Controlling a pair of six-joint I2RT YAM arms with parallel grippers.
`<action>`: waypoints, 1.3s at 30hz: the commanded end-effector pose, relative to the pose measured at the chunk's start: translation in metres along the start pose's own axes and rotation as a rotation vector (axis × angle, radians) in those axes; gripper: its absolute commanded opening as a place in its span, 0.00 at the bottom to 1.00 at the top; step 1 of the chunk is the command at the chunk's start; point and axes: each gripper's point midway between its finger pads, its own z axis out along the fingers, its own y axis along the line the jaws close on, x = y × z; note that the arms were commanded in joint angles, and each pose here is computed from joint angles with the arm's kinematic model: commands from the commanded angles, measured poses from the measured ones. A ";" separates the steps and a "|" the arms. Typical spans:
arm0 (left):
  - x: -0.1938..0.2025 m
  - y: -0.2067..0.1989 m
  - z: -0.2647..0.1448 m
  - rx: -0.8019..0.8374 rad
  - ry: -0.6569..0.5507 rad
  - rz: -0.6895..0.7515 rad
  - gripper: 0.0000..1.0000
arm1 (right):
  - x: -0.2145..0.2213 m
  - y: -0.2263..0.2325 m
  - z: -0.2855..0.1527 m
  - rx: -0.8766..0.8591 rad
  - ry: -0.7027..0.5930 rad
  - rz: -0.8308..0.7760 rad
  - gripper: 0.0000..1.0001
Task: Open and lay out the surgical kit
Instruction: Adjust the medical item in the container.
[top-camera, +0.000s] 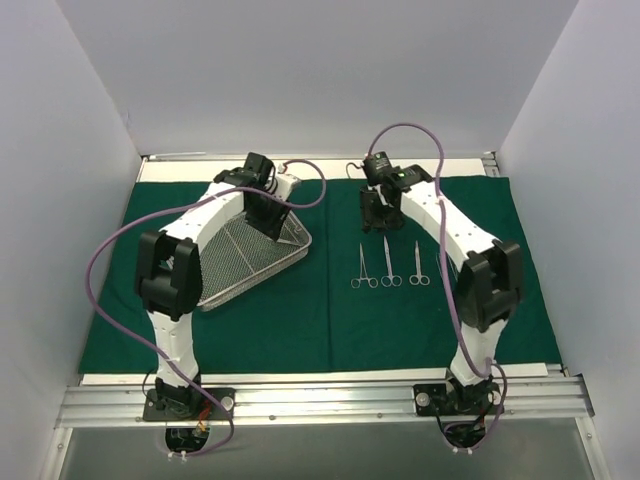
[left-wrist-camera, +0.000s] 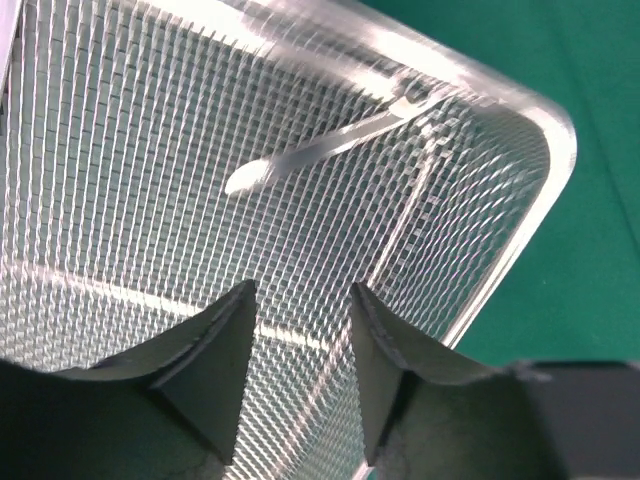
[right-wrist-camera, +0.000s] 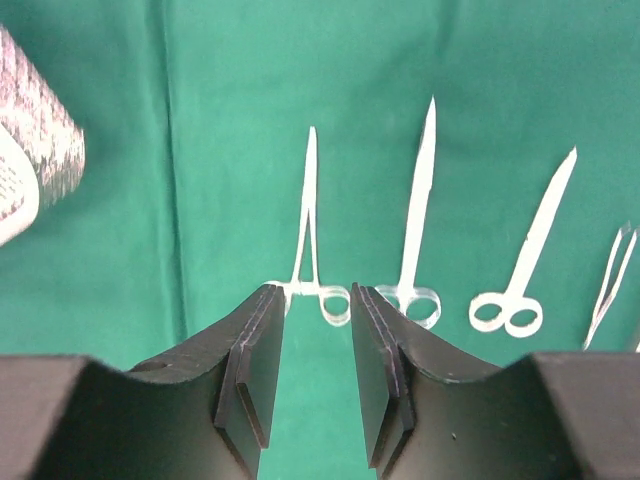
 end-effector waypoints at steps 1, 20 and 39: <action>-0.047 0.005 -0.008 -0.032 -0.151 0.187 0.52 | 0.014 -0.005 -0.023 -0.072 -0.013 0.018 0.34; -0.026 0.003 0.061 0.148 -0.044 0.330 0.64 | 0.033 -0.073 -0.042 -0.065 -0.039 0.138 0.32; 0.005 0.009 0.086 0.028 0.092 0.374 0.57 | 0.025 -0.068 -0.030 -0.088 -0.019 0.143 0.29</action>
